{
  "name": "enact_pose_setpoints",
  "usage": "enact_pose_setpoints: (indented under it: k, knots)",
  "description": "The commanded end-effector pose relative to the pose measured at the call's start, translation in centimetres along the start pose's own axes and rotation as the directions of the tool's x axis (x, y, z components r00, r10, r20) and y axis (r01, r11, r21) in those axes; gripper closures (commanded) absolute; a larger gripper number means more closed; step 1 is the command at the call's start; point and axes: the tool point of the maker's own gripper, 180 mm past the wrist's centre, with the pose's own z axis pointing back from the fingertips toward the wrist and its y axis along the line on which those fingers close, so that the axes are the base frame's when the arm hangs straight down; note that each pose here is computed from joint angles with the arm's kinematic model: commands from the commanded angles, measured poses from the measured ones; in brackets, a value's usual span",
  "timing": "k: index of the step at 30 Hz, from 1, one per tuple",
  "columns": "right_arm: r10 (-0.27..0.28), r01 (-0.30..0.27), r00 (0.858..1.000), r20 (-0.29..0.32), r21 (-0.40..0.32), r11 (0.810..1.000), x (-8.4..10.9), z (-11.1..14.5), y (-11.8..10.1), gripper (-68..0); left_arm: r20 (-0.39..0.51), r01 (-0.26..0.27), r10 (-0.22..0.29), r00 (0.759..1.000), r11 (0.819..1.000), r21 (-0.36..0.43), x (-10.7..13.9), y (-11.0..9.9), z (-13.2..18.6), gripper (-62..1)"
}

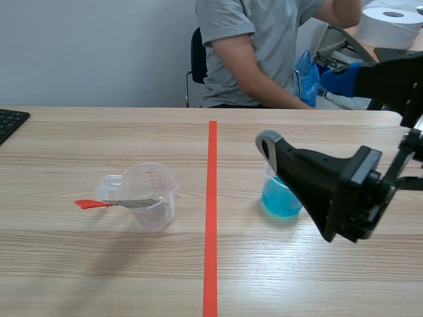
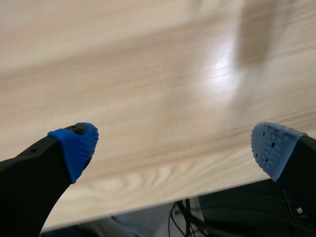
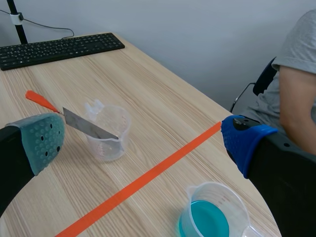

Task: Do the redox reaction experiment.
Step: 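Return to the home posture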

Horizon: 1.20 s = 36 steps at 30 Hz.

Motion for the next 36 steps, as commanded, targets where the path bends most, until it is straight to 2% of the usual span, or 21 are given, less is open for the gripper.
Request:
enact_pose_setpoints:
  k: [1, 9, 14, 23, 28, 36]
  knots:
    - [-0.013, 0.013, 1.000, 0.026, -0.010, 1.000, 0.9, 0.2, 0.2, -67.9, 0.047, 0.011, -0.009, 0.999, 0.999, -0.033, 1.6, -1.0, 0.1, -62.3]
    - [-0.069, 0.069, 0.997, -0.026, -0.006, 0.998, 0.8, 2.0, 2.3, -67.9, 0.187, 0.132, -0.107, 0.977, 0.983, -0.126, 6.7, -3.8, 0.5, -62.3]
    - [-0.062, 0.062, 0.997, -0.045, -0.011, 0.998, 0.5, 2.0, 2.1, -67.9, 0.253, 0.170, -0.134, 0.958, 0.978, -0.124, 8.8, -4.8, 0.3, -62.3]
    - [-0.058, 0.058, 0.997, -0.046, -0.011, 0.998, 0.5, 2.0, 2.0, -67.9, 0.333, 0.191, -0.137, 0.933, 0.972, -0.134, 11.7, -5.7, -0.5, -62.3]
    - [-0.059, 0.058, 0.996, -0.067, -0.011, 0.998, 0.1, 2.0, 2.1, -67.9, 0.371, 0.198, -0.136, 0.919, 0.971, -0.135, 13.0, -6.0, -1.1, -62.3]
    - [-0.059, 0.058, 0.996, -0.067, -0.011, 0.998, 0.1, 2.0, 2.1, -67.9, 0.389, 0.188, -0.110, 0.915, 0.968, -0.168, 13.3, -7.1, -1.3, -62.3]
